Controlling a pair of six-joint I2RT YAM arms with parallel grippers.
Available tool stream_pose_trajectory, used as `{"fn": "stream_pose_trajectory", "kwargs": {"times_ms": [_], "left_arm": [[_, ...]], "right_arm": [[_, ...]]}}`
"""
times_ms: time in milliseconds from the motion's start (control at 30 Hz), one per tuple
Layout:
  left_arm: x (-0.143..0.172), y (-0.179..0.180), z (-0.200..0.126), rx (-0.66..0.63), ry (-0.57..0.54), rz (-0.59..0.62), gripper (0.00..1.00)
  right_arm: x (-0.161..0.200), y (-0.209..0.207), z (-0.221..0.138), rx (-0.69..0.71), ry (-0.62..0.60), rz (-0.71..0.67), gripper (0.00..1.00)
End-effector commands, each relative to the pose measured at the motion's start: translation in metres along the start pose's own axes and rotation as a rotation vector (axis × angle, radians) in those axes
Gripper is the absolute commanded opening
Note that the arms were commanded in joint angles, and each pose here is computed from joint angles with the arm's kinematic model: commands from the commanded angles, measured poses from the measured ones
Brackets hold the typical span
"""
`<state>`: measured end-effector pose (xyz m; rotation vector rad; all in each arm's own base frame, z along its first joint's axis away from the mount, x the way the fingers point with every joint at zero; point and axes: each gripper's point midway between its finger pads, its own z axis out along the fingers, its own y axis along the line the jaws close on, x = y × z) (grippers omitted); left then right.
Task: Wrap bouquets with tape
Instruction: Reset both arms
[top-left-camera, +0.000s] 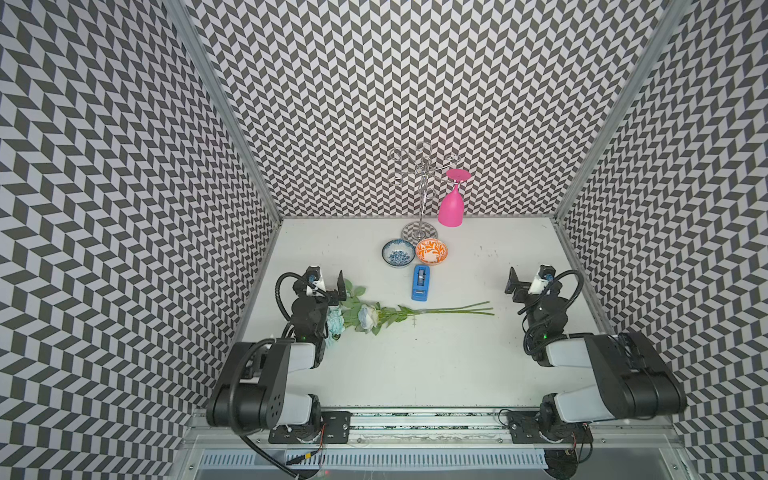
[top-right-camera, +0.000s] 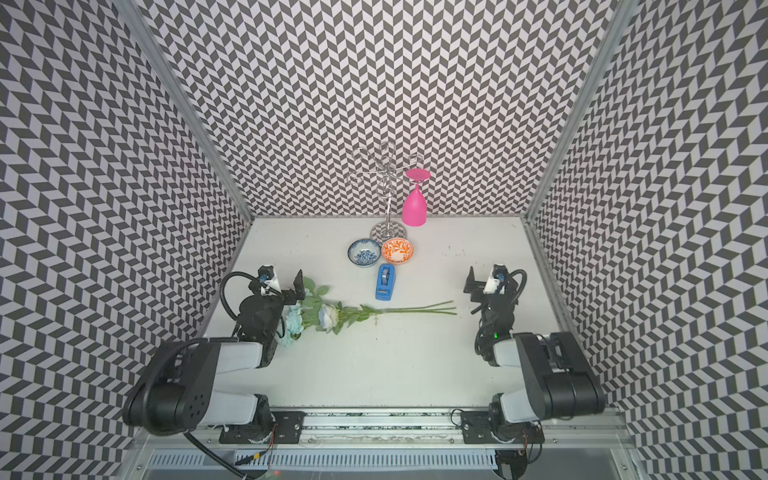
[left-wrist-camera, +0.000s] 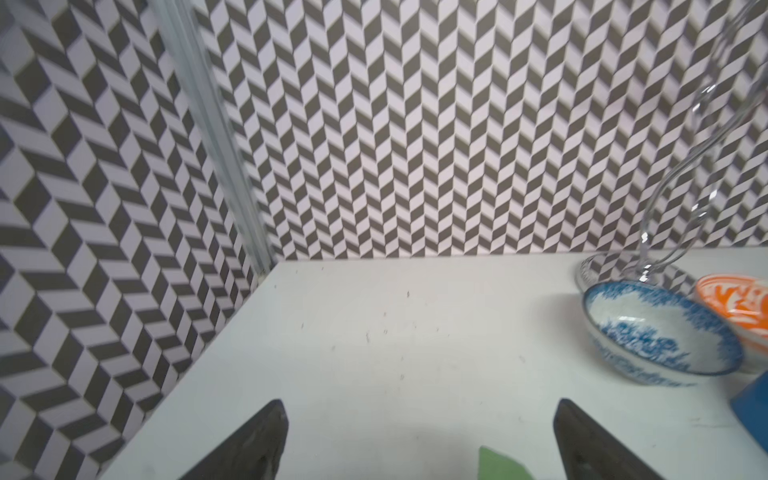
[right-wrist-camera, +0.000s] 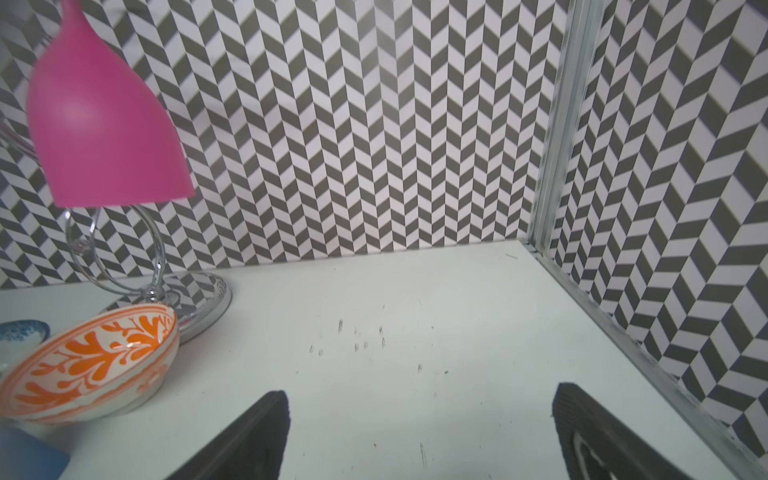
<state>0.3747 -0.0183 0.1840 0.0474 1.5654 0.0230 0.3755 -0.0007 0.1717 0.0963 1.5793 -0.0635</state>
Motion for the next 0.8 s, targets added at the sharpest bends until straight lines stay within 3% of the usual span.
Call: {"fn": "stream_pose_trajectory", "kwargs": {"times_ms": [0,100,167,233,333,400,567,767], "left_arm": [[0.001,0.003,0.005,-0.032,0.039,0.022,0.99],[0.029,0.019,-0.001,-0.085,0.021,-0.028,1.00],[0.022,0.025,-0.010,-0.106,-0.073,-0.035,0.99],[0.038,0.023,0.001,-0.089,0.051,-0.055,1.00],[0.034,0.023,0.004,-0.071,0.017,-0.043,0.99],[0.040,0.022,0.009,-0.074,0.061,-0.045,0.99],[0.039,0.025,0.010,-0.099,0.055,-0.042,0.99],[0.038,0.025,0.009,-0.092,0.049,-0.045,0.99]], "right_arm": [[-0.009,0.010,0.005,-0.044,0.008,-0.024,0.99],[-0.001,0.002,-0.003,-0.008,-0.018,-0.001,0.99],[0.013,-0.004,-0.012,0.019,-0.032,0.021,0.99],[0.011,-0.010,-0.010,0.055,-0.081,0.030,0.99],[0.021,-0.009,0.009,0.057,0.038,0.024,0.99],[0.011,-0.010,0.003,0.051,-0.047,0.039,0.99],[0.019,-0.009,0.009,0.056,0.022,0.031,0.99],[0.008,-0.010,0.003,0.055,-0.059,0.041,0.99]]}}
